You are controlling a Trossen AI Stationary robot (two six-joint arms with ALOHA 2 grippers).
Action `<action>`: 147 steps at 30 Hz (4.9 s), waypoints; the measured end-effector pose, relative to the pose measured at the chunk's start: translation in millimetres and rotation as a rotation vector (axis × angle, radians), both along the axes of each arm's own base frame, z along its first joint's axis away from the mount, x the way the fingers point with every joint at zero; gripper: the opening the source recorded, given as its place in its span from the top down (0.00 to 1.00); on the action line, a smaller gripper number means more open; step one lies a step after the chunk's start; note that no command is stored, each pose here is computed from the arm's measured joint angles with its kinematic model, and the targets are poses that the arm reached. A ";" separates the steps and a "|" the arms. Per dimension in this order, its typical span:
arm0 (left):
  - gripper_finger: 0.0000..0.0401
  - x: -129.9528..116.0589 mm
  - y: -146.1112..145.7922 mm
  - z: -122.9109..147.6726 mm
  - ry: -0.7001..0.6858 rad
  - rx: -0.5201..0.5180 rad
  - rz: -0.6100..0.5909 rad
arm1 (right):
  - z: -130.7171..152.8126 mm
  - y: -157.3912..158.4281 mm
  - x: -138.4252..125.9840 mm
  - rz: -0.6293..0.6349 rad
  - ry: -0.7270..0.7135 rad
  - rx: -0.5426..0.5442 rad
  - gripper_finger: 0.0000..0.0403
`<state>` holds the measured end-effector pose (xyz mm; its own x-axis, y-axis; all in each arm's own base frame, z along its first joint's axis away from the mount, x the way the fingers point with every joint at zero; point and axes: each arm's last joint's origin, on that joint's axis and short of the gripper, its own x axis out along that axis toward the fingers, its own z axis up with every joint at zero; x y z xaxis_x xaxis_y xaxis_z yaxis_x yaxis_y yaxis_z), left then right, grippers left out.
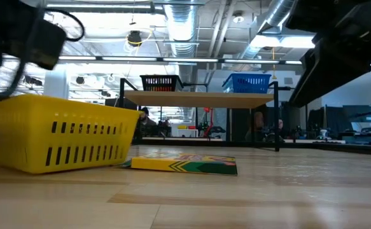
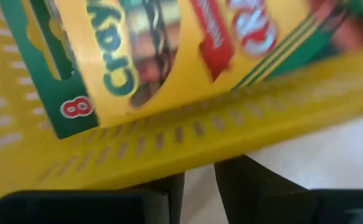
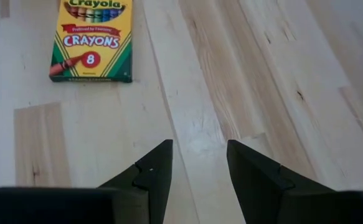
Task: Pick & Place Office Desk Supplies
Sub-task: Move the yellow bin into the middle of the table, then put the yellow crayon box into the yellow bin
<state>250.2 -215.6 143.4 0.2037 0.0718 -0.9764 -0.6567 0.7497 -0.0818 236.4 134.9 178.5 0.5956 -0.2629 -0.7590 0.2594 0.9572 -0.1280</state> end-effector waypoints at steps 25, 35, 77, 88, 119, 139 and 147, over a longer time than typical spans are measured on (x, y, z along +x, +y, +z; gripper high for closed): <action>0.80 30.2 76.6 -17.9 -0.059 0.152 -0.006 | -1.5 3.6 -6.4 -0.031 0.007 -0.005 0.63; 0.80 46.5 91.4 -14.2 -0.210 0.248 0.055 | -2.0 2.8 -7.2 -0.040 0.011 -0.012 0.63; 0.80 97.9 154.2 1.0 -0.441 0.238 -0.042 | -2.6 15.1 -17.9 -0.045 -0.022 -0.023 0.63; 0.80 88.4 110.8 0.1 -0.449 -0.007 -0.042 | -3.5 29.3 -29.3 -0.051 -0.057 -0.003 0.63; 0.53 86.8 110.6 -21.1 -0.522 -0.207 0.011 | -50.3 60.0 11.5 0.103 -0.105 0.167 0.63; 0.54 88.4 109.3 -19.2 -0.551 -0.213 0.000 | -75.9 50.0 32.6 0.093 -0.090 0.184 0.63; 0.54 90.0 108.7 -17.6 -0.574 -0.213 -0.013 | -74.8 49.2 34.7 0.096 -0.107 0.175 0.63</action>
